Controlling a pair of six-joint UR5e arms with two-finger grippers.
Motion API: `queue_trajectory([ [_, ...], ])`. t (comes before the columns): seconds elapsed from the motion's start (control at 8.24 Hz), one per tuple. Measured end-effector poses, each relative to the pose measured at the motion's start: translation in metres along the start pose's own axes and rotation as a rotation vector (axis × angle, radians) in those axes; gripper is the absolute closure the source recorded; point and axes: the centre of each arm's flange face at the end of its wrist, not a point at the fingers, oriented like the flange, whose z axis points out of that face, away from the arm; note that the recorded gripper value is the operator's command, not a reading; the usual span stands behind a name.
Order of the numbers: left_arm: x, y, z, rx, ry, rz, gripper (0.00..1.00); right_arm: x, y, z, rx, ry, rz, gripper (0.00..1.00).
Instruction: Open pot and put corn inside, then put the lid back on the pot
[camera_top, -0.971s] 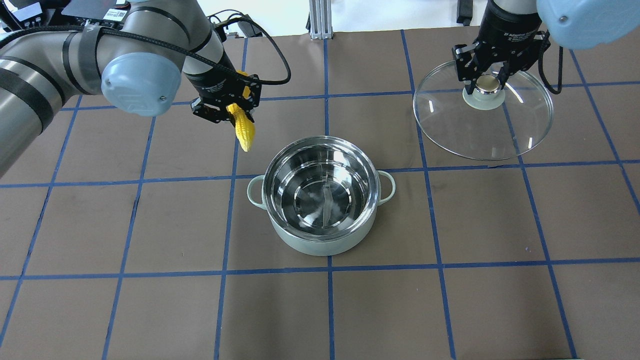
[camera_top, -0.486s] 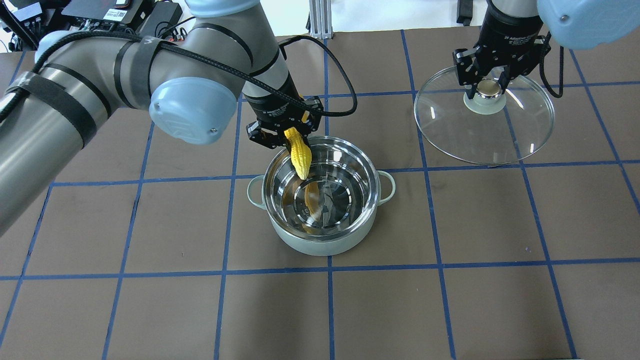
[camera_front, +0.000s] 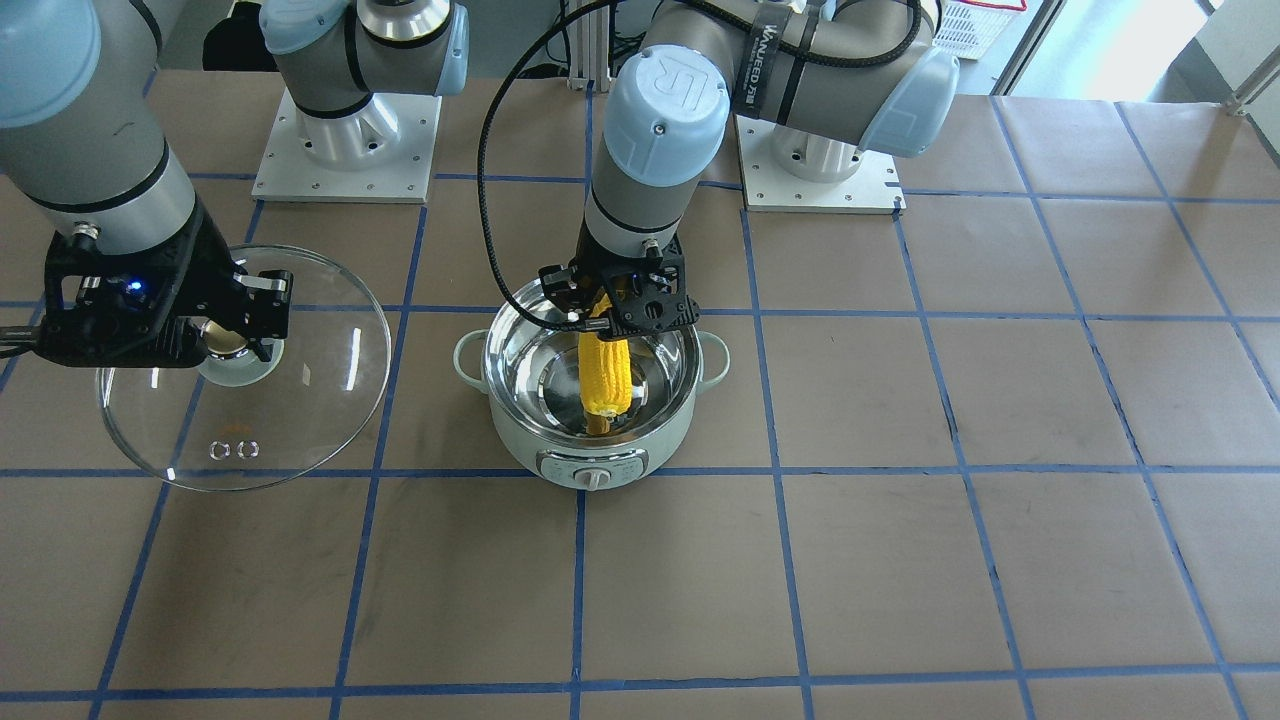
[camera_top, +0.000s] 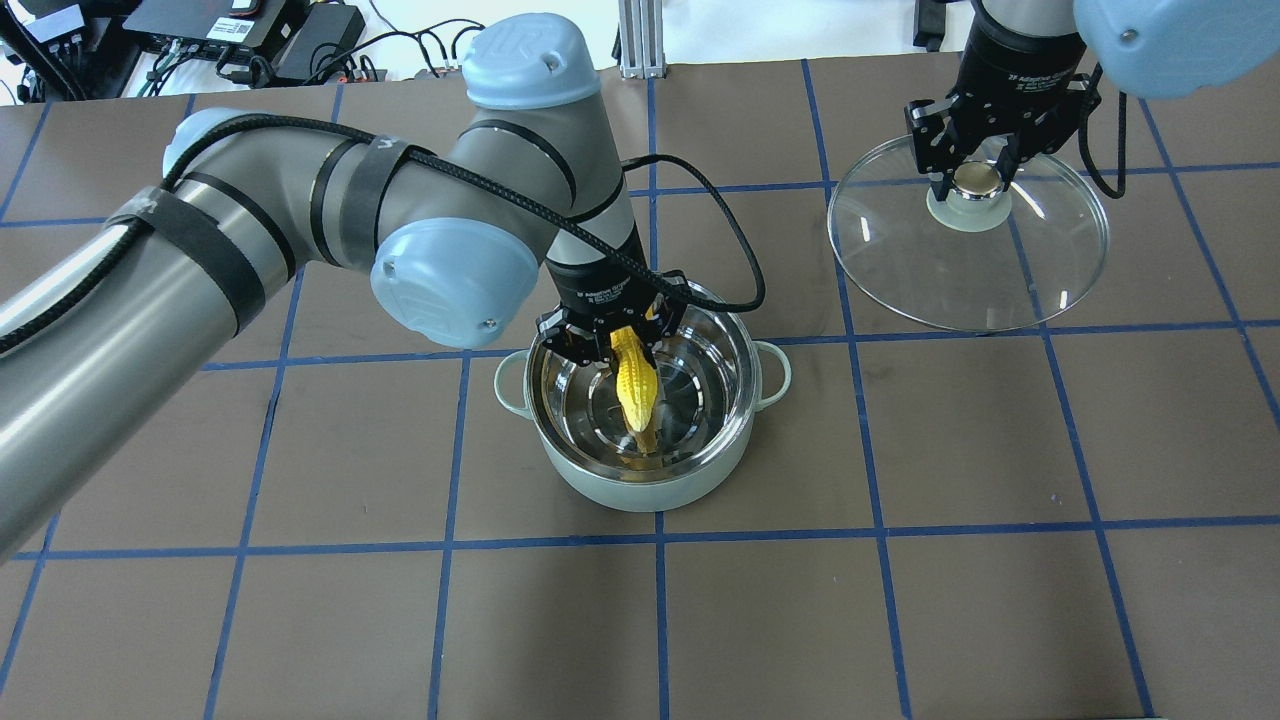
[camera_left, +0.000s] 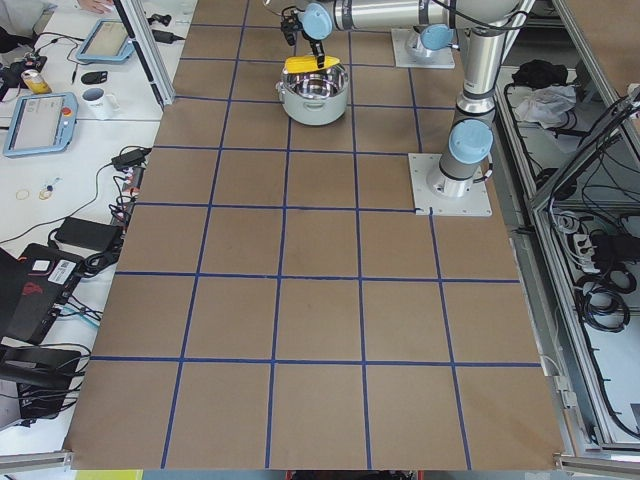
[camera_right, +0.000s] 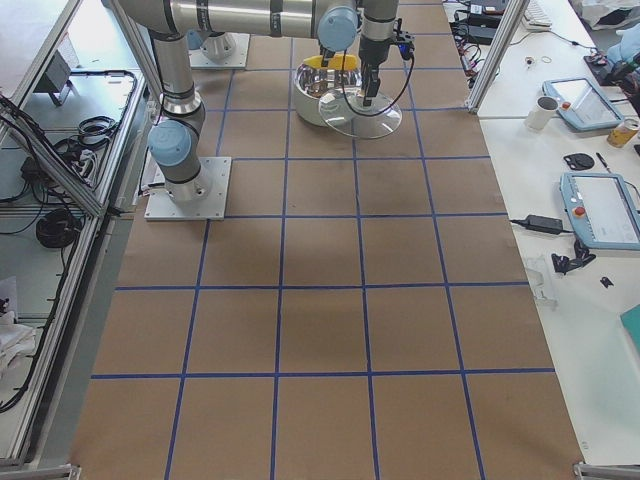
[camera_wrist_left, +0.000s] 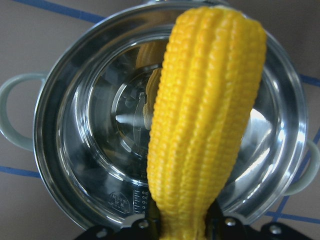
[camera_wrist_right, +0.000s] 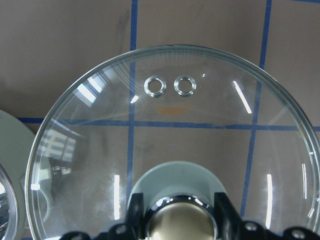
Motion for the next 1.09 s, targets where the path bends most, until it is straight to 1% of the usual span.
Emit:
queue_trajectory([
  [0.24,-0.004,0.005,0.028,-0.044,-0.034,-0.004,1.0,0.0,0.0,0.0,-0.001,-0.001,0.001,0.94],
  [0.36,-0.003,0.004,0.036,-0.056,-0.042,-0.005,0.83,-0.001,0.0,0.0,-0.001,-0.002,0.002,0.93],
  [0.49,-0.002,0.002,0.044,-0.066,-0.048,-0.007,0.44,-0.001,0.0,0.0,-0.002,-0.003,0.003,0.93],
  [0.61,-0.001,0.0,0.049,-0.071,-0.05,-0.009,0.1,-0.001,0.0,0.0,-0.002,-0.006,0.004,0.93],
  [0.73,0.001,0.0,0.051,-0.08,-0.039,-0.01,0.0,-0.002,0.0,0.0,-0.001,-0.01,0.004,0.93],
  [1.09,0.004,0.001,0.047,-0.084,-0.016,-0.01,0.0,-0.003,0.001,-0.001,0.001,-0.009,0.007,0.93],
])
